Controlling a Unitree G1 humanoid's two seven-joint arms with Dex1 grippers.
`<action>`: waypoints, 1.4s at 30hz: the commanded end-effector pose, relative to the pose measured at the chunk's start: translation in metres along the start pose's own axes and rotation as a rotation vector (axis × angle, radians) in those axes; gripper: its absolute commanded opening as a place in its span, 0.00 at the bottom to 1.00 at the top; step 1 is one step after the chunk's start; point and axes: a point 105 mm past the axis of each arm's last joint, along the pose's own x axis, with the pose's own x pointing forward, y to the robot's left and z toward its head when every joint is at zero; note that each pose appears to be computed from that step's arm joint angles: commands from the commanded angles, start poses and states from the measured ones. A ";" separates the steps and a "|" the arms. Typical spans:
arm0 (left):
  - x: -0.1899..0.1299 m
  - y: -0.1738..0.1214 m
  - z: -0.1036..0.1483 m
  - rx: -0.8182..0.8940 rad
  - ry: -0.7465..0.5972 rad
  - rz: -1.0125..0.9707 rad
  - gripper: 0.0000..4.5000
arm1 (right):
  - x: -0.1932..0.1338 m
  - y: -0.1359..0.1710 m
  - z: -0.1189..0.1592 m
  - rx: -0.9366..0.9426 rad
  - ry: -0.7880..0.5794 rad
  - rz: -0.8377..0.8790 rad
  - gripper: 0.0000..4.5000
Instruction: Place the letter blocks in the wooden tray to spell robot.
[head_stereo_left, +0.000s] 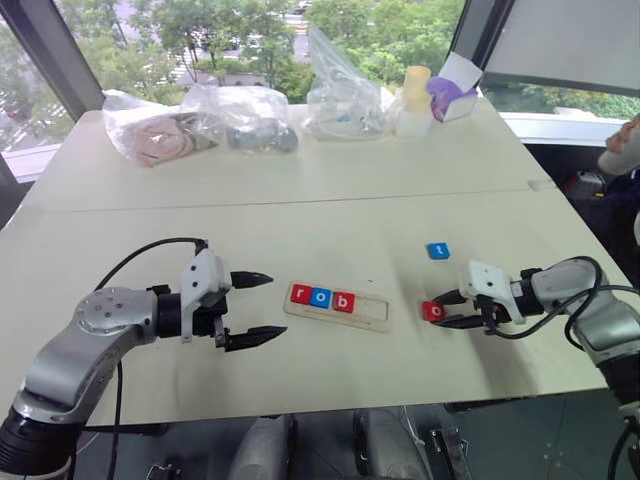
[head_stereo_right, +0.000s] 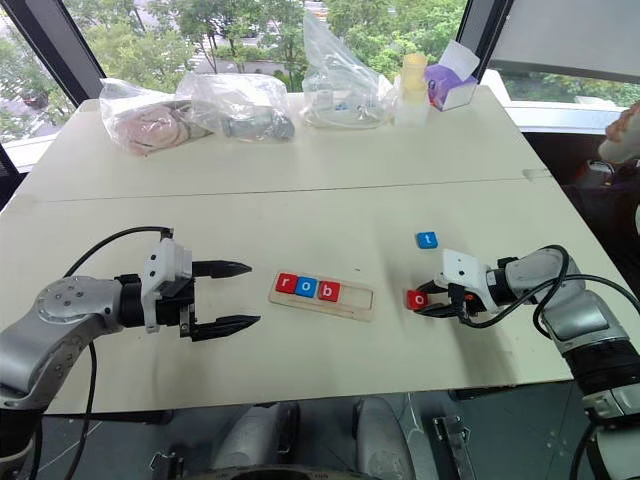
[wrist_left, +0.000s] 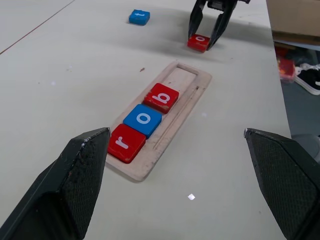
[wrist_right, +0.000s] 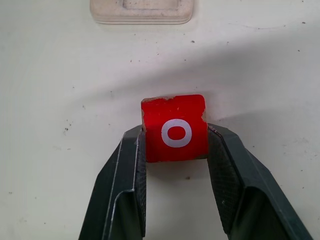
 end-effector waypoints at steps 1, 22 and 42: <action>0.000 -0.001 0.008 0.038 -0.018 -0.002 1.00 | 0.011 0.005 0.055 -0.038 -0.125 0.003 0.25; 0.002 -0.004 0.010 0.037 -0.024 -0.010 1.00 | 0.055 0.018 0.088 -0.039 -0.066 -0.009 0.25; 0.009 -0.003 0.012 0.037 -0.041 -0.020 1.00 | 0.049 0.023 0.084 0.002 -0.041 -0.036 0.25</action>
